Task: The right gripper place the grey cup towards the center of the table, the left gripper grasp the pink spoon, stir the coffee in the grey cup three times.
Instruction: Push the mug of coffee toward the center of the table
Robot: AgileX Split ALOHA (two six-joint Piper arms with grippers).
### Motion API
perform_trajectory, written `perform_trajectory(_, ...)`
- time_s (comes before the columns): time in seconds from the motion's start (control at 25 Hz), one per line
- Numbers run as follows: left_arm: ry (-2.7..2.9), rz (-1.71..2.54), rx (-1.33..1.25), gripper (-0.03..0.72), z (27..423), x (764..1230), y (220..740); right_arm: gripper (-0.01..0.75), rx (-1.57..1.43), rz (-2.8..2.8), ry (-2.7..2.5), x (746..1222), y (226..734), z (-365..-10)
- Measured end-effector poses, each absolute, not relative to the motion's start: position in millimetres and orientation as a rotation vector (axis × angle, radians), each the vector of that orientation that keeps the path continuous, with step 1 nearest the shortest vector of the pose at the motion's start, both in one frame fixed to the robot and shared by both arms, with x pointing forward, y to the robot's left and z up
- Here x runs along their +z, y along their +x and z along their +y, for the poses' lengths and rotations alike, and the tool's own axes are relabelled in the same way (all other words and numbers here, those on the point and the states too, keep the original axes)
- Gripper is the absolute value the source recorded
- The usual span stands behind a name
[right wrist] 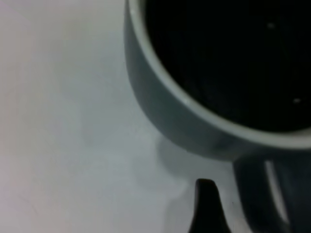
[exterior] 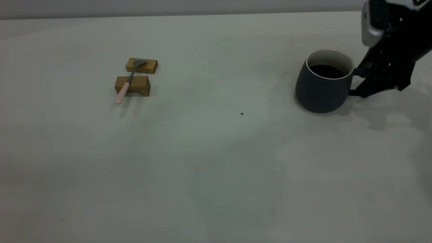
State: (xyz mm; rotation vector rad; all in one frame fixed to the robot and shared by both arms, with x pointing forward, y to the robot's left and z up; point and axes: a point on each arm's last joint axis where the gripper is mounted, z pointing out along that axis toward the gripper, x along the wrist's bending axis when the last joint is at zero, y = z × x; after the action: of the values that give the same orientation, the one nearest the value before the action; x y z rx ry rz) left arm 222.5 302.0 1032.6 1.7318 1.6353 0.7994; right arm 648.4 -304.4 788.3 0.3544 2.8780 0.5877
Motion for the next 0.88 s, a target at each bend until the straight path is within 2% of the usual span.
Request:
perform_trajectory(0.44,1.732,1.635,0.799,0.276,302.0,1032.6,222.5,0.57,0.539,2.878,0.19,783.0,649.6,-251.9)
perform_trajectory(0.88,1.733,1.635,0.8,0.276,302.0,1032.6,222.5,0.57,0.56,2.801,0.042,783.3,655.6,-167.9)
